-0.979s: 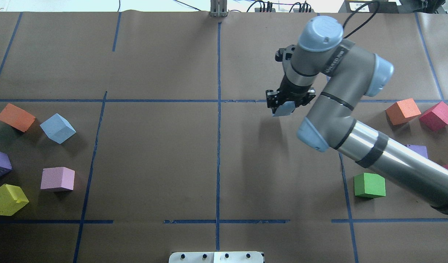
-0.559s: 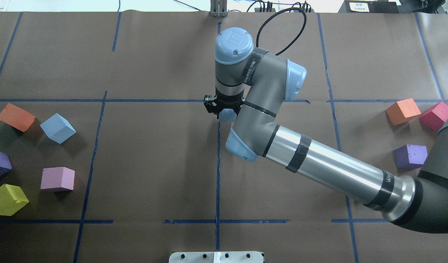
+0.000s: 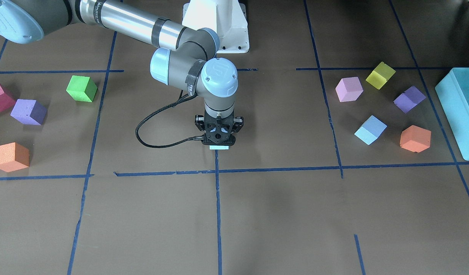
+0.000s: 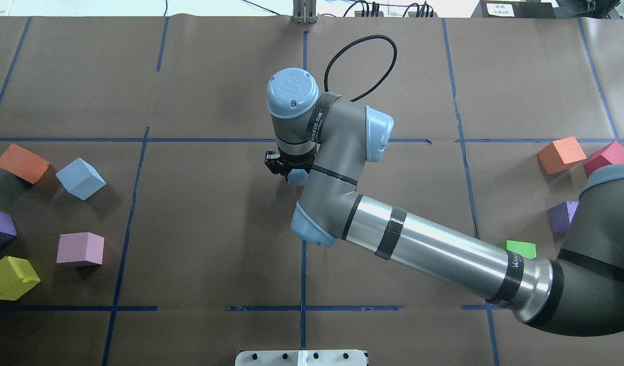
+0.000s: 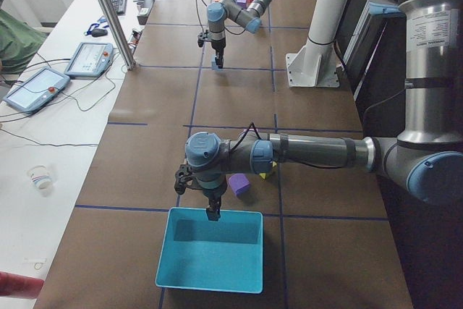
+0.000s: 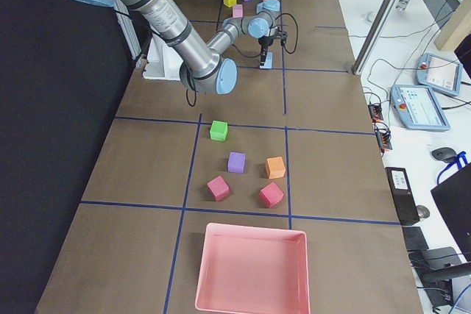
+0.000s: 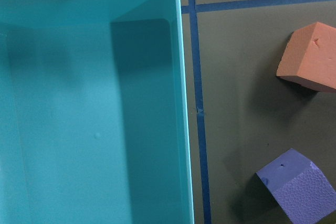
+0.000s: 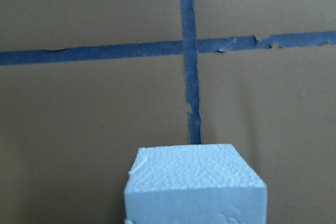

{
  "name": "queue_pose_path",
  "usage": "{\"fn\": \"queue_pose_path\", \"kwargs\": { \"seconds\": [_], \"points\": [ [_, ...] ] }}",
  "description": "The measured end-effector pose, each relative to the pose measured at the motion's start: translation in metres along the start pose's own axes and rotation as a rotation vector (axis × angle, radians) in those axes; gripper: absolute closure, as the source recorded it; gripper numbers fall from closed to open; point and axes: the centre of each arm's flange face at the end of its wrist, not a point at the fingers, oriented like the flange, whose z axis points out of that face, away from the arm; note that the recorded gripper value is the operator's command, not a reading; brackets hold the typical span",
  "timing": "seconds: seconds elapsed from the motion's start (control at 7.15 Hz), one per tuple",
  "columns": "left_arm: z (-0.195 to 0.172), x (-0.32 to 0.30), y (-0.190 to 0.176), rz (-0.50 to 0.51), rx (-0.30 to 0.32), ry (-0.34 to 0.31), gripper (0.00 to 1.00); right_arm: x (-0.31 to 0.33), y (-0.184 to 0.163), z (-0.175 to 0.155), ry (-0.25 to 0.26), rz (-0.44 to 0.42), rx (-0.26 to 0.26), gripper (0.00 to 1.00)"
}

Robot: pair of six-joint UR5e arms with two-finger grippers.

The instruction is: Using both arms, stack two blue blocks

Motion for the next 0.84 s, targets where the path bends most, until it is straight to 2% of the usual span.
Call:
{"fn": "queue_pose_path", "kwargs": {
  "seconds": [0.28, 0.42, 0.84],
  "points": [
    [0.000, 0.000, 0.000, 0.001, 0.000, -0.001, 0.00, -0.005, -0.002, -0.005, -0.013, -0.010, 0.010, 0.00],
    [0.000, 0.000, 0.000, 0.001, 0.001, -0.003, 0.00, -0.009, -0.007, -0.018, -0.030, -0.012, 0.021, 0.00],
    [-0.008, 0.006, -0.001, 0.015, 0.017, -0.013, 0.00, 0.023, -0.055, -0.100, -0.082, 0.016, 0.035, 0.00]
  ]
}}
